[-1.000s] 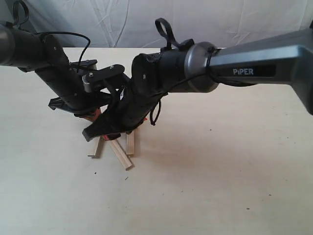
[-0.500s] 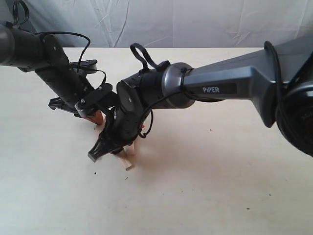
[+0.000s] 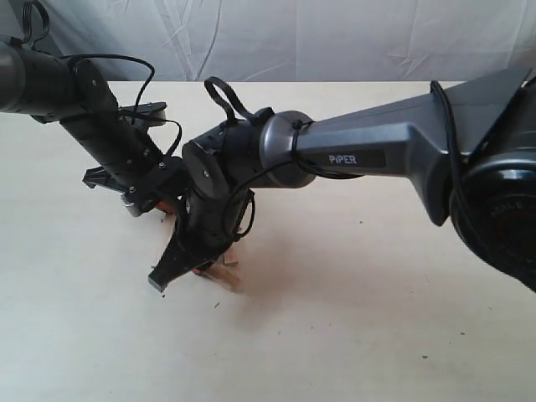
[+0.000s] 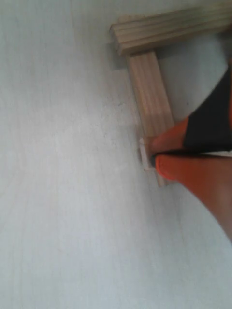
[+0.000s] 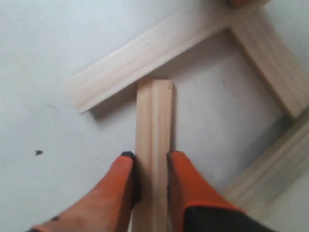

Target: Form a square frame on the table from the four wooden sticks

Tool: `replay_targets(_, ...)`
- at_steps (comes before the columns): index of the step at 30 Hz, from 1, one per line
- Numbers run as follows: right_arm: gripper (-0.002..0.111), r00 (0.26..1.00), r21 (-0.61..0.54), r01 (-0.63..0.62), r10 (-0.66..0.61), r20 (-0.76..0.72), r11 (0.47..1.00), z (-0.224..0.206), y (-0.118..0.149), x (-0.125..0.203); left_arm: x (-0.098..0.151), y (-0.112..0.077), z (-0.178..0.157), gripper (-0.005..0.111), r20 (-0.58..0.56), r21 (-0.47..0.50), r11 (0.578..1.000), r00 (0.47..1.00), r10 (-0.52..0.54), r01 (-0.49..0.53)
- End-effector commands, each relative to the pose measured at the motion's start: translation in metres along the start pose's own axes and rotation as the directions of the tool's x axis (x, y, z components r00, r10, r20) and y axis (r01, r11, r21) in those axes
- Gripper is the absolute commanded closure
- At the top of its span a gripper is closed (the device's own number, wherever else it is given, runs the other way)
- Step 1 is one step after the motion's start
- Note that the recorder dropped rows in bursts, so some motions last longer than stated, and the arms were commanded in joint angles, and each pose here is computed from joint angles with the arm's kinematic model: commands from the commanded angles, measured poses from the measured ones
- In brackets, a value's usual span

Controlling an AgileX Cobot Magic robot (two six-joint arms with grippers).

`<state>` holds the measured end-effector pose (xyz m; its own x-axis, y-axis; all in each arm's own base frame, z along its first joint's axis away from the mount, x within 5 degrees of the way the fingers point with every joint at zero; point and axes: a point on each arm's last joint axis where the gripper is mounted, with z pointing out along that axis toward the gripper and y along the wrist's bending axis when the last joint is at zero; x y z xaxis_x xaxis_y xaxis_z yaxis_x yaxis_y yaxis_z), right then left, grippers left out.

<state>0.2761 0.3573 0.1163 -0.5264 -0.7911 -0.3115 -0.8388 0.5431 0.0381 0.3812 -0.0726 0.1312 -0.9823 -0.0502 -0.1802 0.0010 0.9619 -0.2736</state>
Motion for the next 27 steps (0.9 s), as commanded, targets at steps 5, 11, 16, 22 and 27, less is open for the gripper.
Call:
replay_targets(5,0.108,0.951,0.022,0.305,-0.306,0.035,0.952,-0.062,0.001,-0.024,0.001,0.001,0.004,0.107,-0.011,-0.003,1.0,1.0,0.0,0.0)
replay_targets(11,0.109,0.774,-0.037,0.633,-0.631,0.043,0.773,-0.048,0.006,-0.021,0.001,0.001,0.004,0.107,-0.018,-0.002,1.0,1.0,0.014,-0.014)
replay_targets(16,0.109,0.745,-0.061,0.666,-0.667,0.017,0.743,-0.03,0.005,-0.017,0.001,0.001,0.004,0.107,-0.019,-0.002,1.0,1.0,0.019,-0.019)
replay_targets(22,0.109,0.7,-0.079,0.709,-0.713,-0.047,0.701,-0.029,0.001,-0.011,0.001,0.001,0.004,0.107,-0.017,-0.001,1.0,1.0,0.017,-0.017)
replay_targets(27,0.109,0.687,-0.086,0.717,-0.722,-0.077,0.692,-0.02,-0.001,-0.008,0.001,0.001,0.004,0.107,-0.017,-0.001,1.0,1.0,0.017,-0.017)
